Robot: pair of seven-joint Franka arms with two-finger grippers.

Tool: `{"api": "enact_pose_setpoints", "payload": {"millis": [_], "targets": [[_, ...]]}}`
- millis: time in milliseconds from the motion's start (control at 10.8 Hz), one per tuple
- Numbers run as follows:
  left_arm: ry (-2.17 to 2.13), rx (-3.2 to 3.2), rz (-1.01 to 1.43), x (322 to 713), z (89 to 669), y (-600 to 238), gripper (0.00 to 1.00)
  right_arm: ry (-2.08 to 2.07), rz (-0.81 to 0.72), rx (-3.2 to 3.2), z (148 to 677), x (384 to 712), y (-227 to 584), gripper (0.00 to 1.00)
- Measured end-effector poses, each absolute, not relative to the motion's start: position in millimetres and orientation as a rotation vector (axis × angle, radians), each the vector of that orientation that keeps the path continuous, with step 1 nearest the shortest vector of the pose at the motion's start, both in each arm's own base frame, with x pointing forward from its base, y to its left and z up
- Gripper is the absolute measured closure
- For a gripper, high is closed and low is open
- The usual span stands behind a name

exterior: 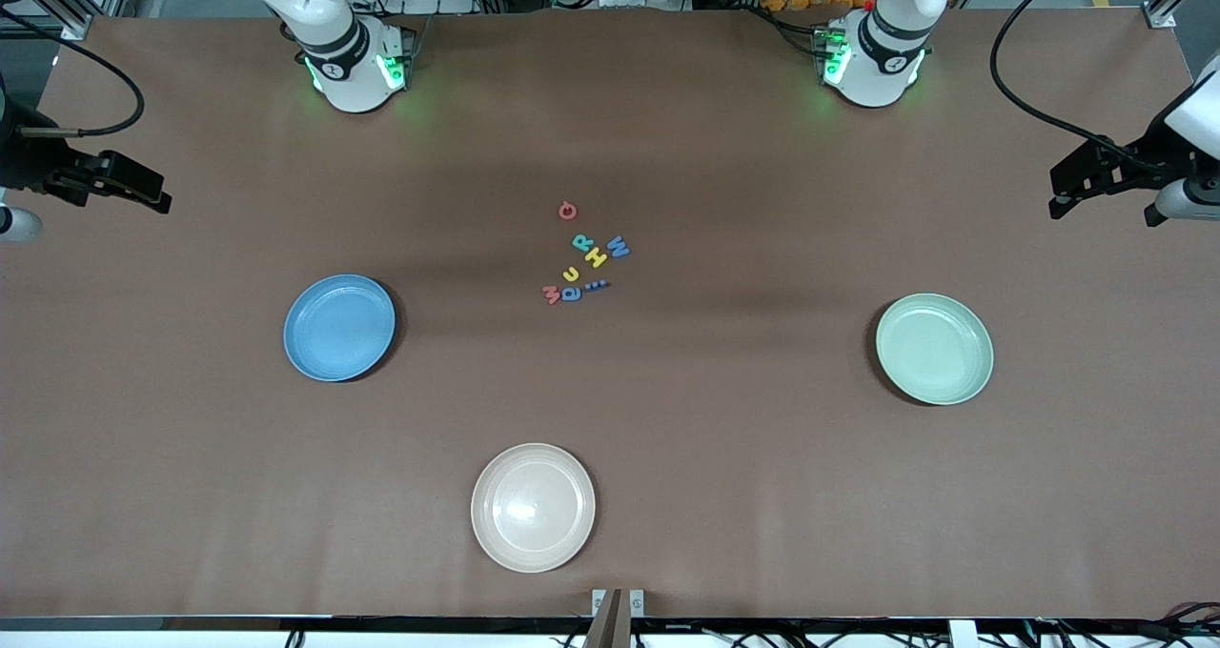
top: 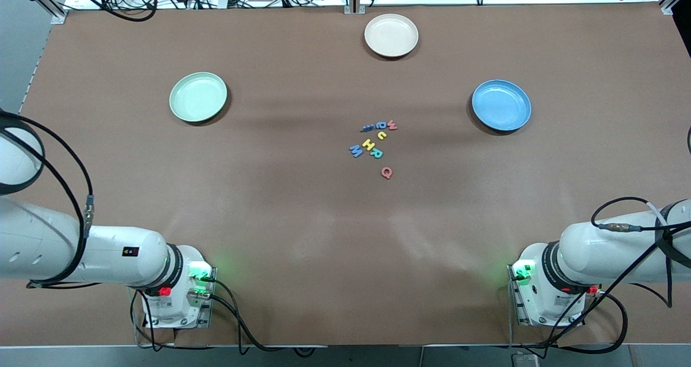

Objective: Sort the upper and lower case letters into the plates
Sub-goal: 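Move the left gripper over the foam letter pile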

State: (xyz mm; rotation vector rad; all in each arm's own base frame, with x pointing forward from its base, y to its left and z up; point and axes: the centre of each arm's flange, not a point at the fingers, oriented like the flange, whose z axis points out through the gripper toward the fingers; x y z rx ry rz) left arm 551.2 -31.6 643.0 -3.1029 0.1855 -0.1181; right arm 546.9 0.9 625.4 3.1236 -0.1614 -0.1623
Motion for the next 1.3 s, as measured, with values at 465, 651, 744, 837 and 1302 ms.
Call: {"api": "enact_pose_setpoints", "payload": {"millis": [465,651,744,837,1302], "targets": [[0.277,-3.099,-0.095,551,636,-65,0.0,-0.162,-0.163,3.123,625,547,1,0.0],[0.453,-3.086,-0.033,552,612,-129,0.0,-0.163,-0.164,3.123,625,547,0,0.0],[0.576,-3.071,-0.003,550,593,-176,0.0,-0.162,-0.163,3.123,625,547,1,0.0],[0.687,-3.06,0.007,545,572,-226,0.0,-0.161,-0.163,3.124,626,547,1,0.0],[1.04,-3.048,0.012,509,445,-393,0.0,-0.158,-0.161,3.124,626,547,2,0.0]]}}
